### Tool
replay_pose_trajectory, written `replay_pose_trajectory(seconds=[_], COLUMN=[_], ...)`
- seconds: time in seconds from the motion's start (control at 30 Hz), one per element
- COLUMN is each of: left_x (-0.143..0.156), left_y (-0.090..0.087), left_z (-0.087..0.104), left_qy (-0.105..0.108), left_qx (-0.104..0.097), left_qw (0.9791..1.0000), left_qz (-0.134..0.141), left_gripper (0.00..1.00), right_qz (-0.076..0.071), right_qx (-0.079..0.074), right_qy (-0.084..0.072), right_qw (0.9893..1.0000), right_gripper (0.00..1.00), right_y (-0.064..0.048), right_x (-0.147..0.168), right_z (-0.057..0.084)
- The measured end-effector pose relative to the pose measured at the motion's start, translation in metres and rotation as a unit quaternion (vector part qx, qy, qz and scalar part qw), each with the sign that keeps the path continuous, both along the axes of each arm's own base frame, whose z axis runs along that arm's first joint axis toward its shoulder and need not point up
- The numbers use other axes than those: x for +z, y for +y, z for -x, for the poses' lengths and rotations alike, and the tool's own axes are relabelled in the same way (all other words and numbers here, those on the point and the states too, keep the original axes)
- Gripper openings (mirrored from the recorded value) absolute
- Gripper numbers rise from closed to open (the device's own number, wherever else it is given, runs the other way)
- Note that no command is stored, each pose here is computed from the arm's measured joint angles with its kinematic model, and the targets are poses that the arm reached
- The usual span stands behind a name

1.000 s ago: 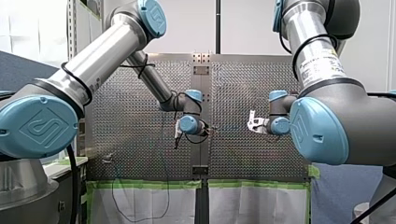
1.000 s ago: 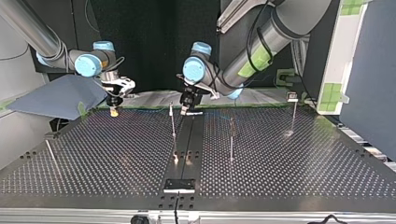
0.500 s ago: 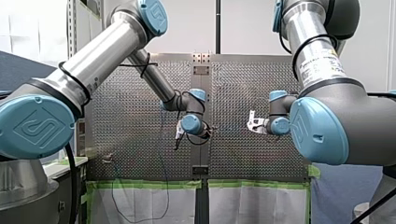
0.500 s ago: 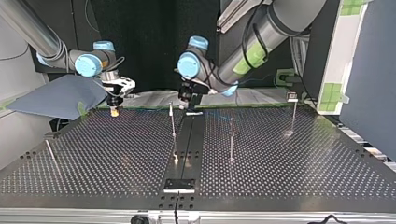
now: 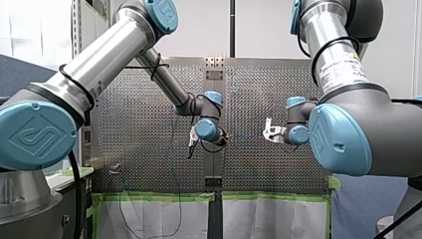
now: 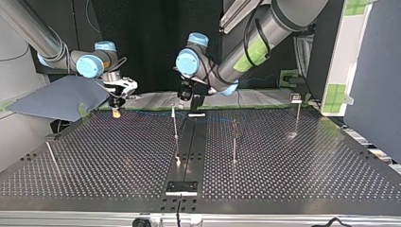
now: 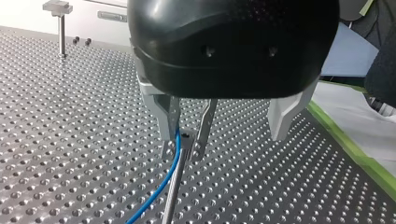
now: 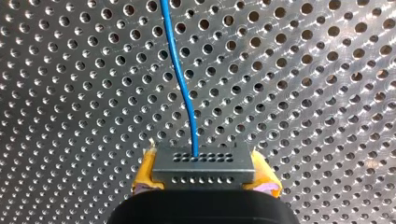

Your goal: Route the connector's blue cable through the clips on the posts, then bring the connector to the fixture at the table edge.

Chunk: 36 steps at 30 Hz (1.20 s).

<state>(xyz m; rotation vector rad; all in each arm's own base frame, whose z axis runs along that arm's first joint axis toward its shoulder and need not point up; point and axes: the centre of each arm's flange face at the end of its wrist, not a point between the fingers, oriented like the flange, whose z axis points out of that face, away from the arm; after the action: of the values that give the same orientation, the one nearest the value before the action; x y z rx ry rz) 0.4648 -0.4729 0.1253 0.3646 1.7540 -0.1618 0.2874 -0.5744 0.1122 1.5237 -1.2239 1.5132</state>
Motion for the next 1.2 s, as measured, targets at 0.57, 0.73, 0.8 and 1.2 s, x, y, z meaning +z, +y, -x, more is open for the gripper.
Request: replay_pose_trajectory(seconds=[0.57, 0.73, 0.8, 1.2], left_x=[0.008, 0.013, 0.013, 0.015], left_y=[-0.005, -0.005, -0.006, -0.008], left_z=[0.008, 0.008, 0.008, 0.01], left_qy=[-0.006, -0.008, -0.008, -0.009], left_qx=[0.007, 0.01, 0.01, 0.006], left_qw=[1.0, 0.9999, 0.9999, 0.9999], left_qz=[0.003, 0.008, 0.008, 0.01], left_gripper=[1.0, 1.0, 1.0, 1.0], right_qz=[-0.005, -0.005, -0.006, -0.007], right_qx=[0.002, 0.003, 0.004, 0.006], right_qy=[0.0, 0.0, 0.0, -0.001], right_qw=[1.0, 1.0, 1.0, 1.0], right_gripper=[0.0, 0.0, 0.0, 0.0], right_y=[0.0, 0.001, 0.001, 0.002], right_x=[-0.001, -0.002, -0.002, -0.002], right_z=[0.001, 0.001, 0.0, -0.001])
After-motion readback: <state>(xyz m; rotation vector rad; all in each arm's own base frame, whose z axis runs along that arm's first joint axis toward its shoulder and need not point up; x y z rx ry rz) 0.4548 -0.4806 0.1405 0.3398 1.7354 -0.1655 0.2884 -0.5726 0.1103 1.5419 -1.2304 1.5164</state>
